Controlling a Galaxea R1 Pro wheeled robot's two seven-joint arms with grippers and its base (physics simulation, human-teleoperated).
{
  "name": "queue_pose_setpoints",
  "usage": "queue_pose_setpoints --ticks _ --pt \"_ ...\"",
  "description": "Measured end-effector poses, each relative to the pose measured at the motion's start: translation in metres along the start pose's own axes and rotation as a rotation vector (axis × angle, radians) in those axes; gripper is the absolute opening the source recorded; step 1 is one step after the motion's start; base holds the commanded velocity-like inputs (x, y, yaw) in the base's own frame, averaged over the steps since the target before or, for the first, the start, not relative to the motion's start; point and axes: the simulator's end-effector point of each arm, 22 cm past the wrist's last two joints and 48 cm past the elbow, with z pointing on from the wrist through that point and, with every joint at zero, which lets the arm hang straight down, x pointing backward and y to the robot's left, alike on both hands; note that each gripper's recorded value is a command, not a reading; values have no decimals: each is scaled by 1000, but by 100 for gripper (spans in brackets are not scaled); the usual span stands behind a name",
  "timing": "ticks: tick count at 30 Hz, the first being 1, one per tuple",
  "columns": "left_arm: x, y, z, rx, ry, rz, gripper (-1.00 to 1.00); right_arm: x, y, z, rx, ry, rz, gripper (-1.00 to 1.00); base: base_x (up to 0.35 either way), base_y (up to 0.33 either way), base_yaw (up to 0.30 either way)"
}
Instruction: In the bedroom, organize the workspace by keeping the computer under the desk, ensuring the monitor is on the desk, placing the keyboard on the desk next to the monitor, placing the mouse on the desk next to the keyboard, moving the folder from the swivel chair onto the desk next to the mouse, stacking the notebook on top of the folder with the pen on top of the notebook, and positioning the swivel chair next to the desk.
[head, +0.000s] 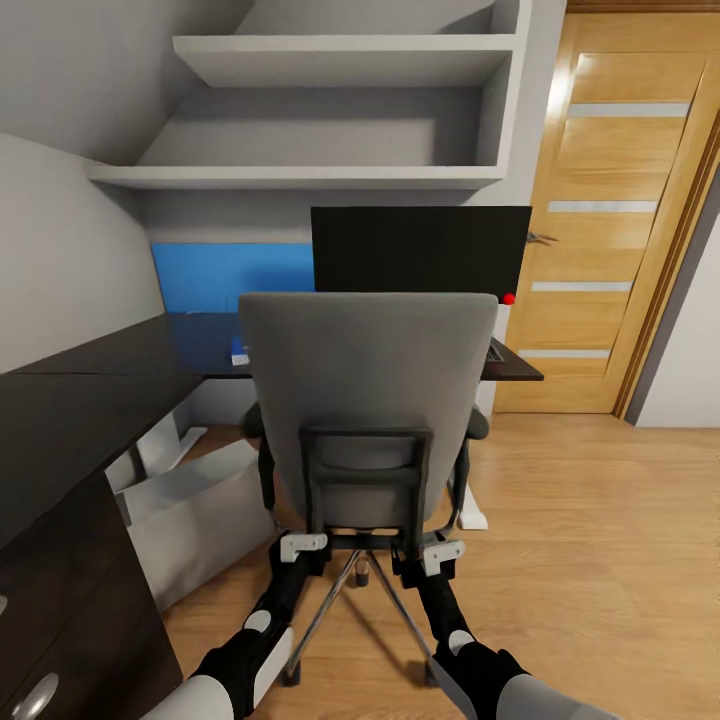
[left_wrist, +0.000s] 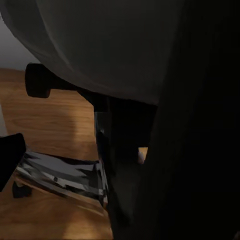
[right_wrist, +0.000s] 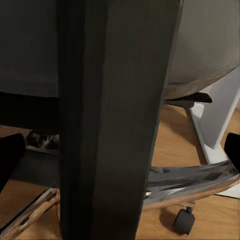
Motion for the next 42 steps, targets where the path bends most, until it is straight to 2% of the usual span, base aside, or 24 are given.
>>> queue_pose_setpoints --ticks 3,10,31,42 --pt "0 -7 0 29 0 4 100 0 0 0 0 0 0 100 -1 0 0" --pt "6 -9 -1 41 17 2 100 0 0 0 -1 0 0 100 0 0 0" --pt "9 -7 -2 32 26 0 100 1 0 0 0 2 -1 100 -65 -24 0" --pt "9 -7 -2 33 27 -1 100 5 -1 -2 1 11 -3 100 -247 0 0"
